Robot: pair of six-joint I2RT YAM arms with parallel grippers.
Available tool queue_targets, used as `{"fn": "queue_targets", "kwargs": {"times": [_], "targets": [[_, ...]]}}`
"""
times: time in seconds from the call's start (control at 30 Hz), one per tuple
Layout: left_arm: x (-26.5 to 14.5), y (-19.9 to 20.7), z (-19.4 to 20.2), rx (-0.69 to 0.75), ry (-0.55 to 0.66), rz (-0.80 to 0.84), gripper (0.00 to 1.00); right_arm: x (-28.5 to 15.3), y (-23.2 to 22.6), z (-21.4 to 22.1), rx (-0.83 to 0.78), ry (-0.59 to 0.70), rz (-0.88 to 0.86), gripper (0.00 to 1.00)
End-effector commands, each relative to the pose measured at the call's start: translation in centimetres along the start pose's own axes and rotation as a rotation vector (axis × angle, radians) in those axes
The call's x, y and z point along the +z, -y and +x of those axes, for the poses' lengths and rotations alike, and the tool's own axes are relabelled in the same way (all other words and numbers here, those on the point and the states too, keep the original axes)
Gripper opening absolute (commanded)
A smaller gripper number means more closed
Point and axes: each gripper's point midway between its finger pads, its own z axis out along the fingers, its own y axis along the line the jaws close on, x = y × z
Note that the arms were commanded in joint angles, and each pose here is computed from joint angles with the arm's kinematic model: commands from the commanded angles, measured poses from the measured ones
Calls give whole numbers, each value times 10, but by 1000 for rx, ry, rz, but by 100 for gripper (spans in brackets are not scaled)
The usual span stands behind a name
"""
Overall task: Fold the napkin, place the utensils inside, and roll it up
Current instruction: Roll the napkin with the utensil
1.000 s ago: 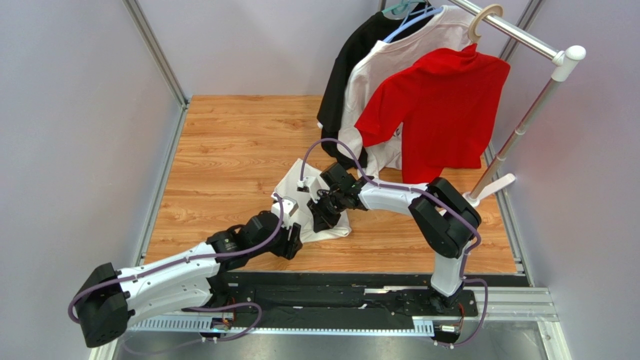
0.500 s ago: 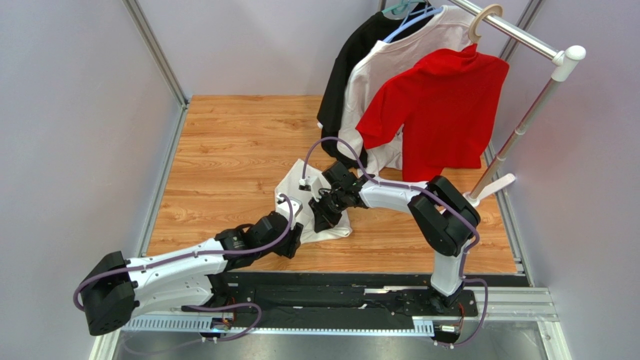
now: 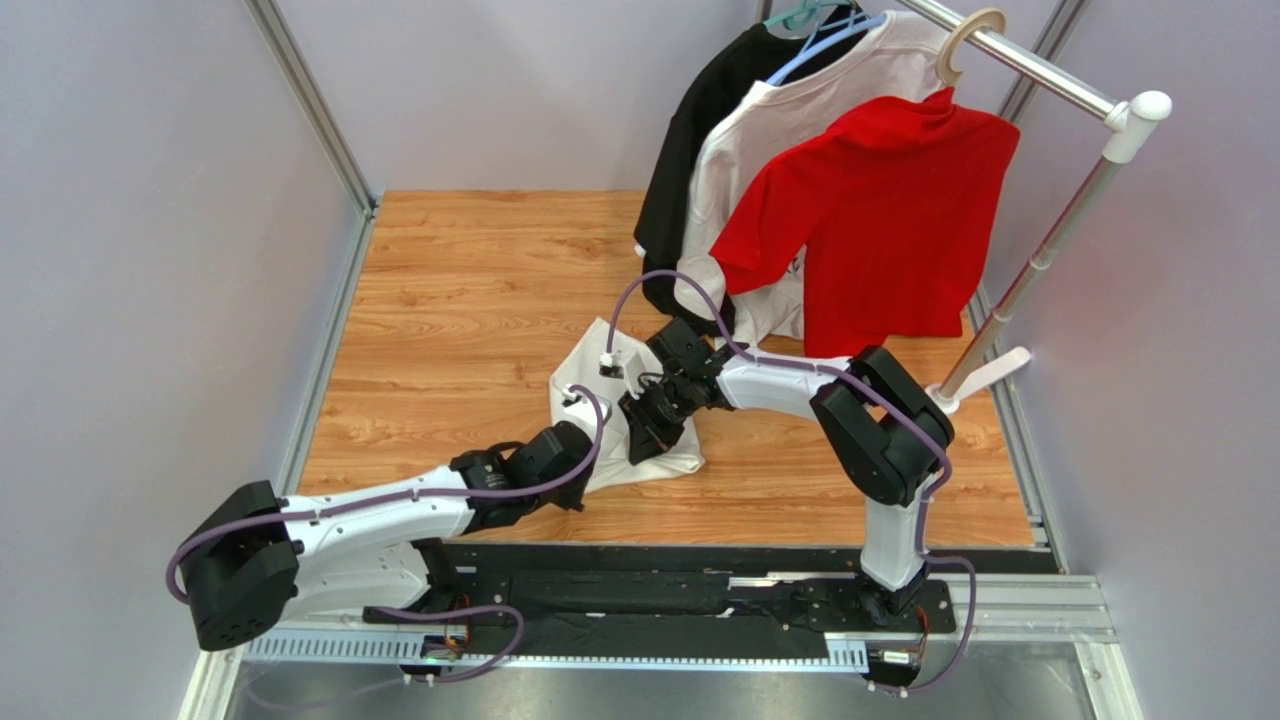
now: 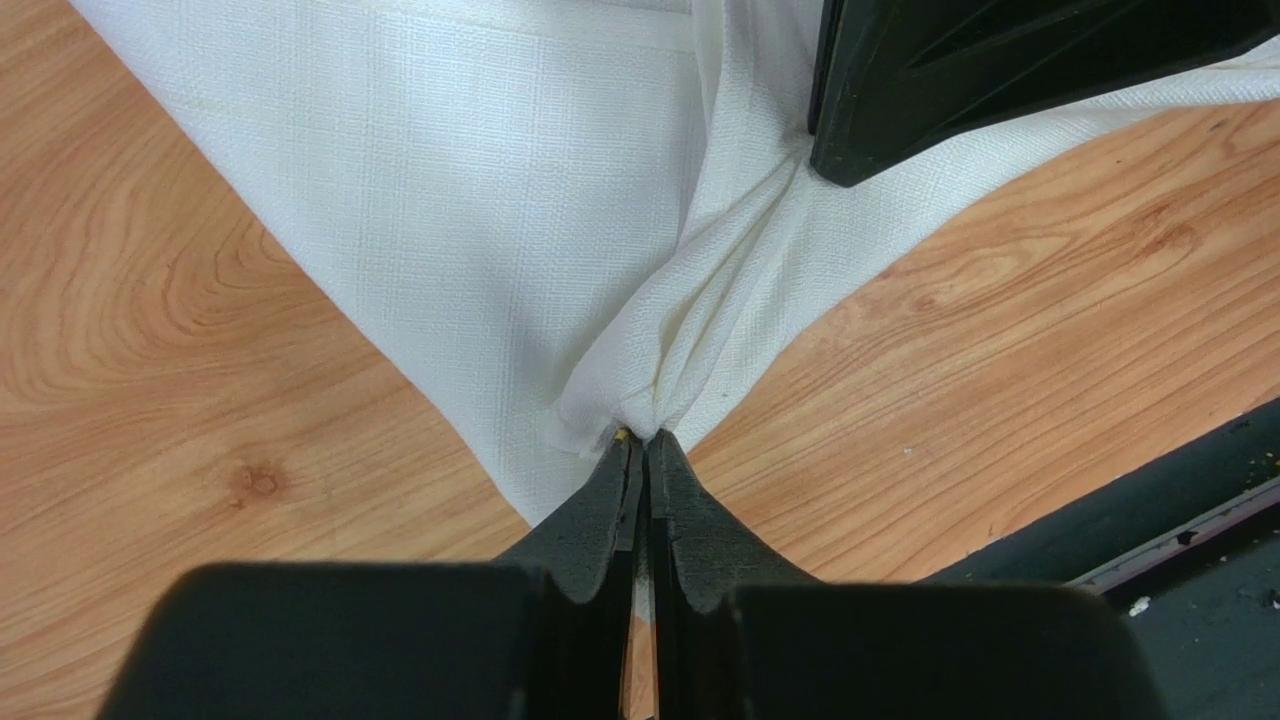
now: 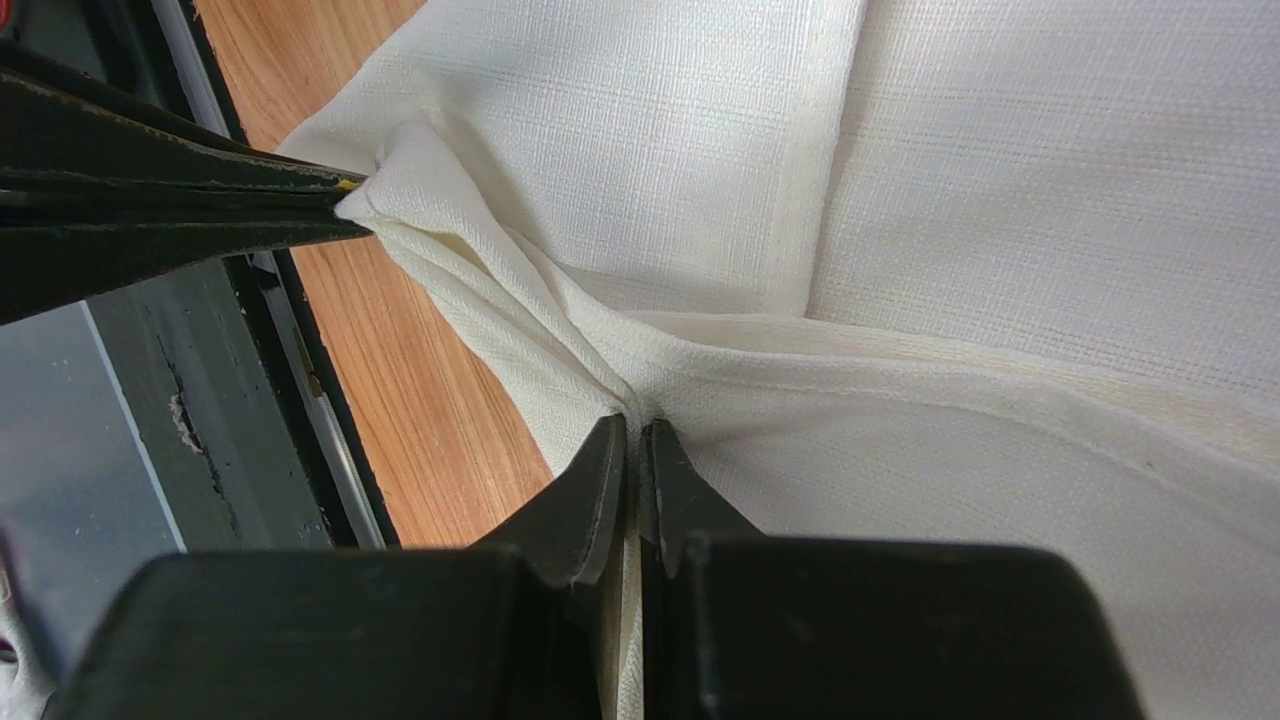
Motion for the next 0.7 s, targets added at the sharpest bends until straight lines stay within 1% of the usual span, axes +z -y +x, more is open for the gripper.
{"fn": "queue_targets", "kwargs": {"times": [0.0,0.1,0.13,0.23,0.27,0.3,0.37,0.43,0.5,0.67], "targets": [[-2,1,-15,-48,12,4,7,10,15,57,97,-186,51,0],[3,2,-9,-90,-32,64,7,12,16,60,103,-194,47,0],[5,-3,-12,-118,-30,65,7,12,16,61,109,-197,45,0],[7,-2,-11,-138,-52,105,7,13,16,62,111,-201,39,0],[7,2,-12,-142,-65,134,7,14,16,62,113,-203,38,0],[10,-5,-9,-157,-87,116,7,14,16,62,114,-204,36,0],[14,-2,-6,-180,-126,153,7,14,15,61,113,-202,33,0],[16,-5,-6,-205,-149,150,7,14,16,63,117,-207,32,0],[19,-7,1,-219,-202,136,6,14,16,63,117,-208,33,0],[21,-17,9,-286,-272,93,6,14,15,63,120,-210,28,0]]}}
